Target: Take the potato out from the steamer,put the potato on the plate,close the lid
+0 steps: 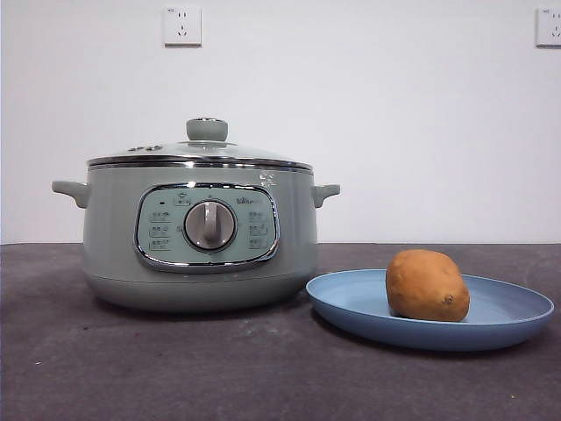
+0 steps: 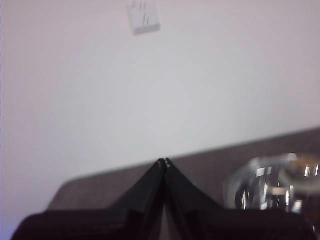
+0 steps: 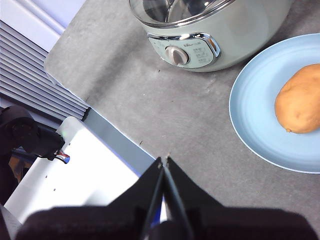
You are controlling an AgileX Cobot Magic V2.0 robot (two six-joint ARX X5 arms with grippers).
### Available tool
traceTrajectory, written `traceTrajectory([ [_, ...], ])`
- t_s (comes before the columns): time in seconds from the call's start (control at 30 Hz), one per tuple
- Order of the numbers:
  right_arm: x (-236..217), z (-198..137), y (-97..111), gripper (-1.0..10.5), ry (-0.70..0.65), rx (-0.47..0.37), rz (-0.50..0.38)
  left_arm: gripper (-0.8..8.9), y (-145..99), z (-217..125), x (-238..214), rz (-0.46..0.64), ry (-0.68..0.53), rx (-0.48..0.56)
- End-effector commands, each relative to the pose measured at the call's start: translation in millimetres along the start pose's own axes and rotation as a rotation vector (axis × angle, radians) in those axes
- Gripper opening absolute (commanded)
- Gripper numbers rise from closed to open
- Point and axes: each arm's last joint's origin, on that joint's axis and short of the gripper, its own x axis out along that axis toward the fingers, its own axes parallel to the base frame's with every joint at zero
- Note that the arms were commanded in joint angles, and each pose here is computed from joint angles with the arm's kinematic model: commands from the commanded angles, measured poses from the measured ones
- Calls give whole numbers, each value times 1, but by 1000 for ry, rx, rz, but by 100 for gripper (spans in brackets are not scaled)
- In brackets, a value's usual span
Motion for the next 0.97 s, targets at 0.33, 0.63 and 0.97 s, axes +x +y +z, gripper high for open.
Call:
traceTrajectory([
  [0.33, -1, 1, 1, 1, -8, -1, 2, -4, -16, -105, -14, 10, 113, -32],
  [0.63, -1, 1, 1, 1, -8, -1, 2, -4, -21, -143, -16, 2, 172, -36],
  [0.97, -1, 1, 1, 1, -8, -1, 1, -4, -24, -155, -18, -19, 268, -68],
])
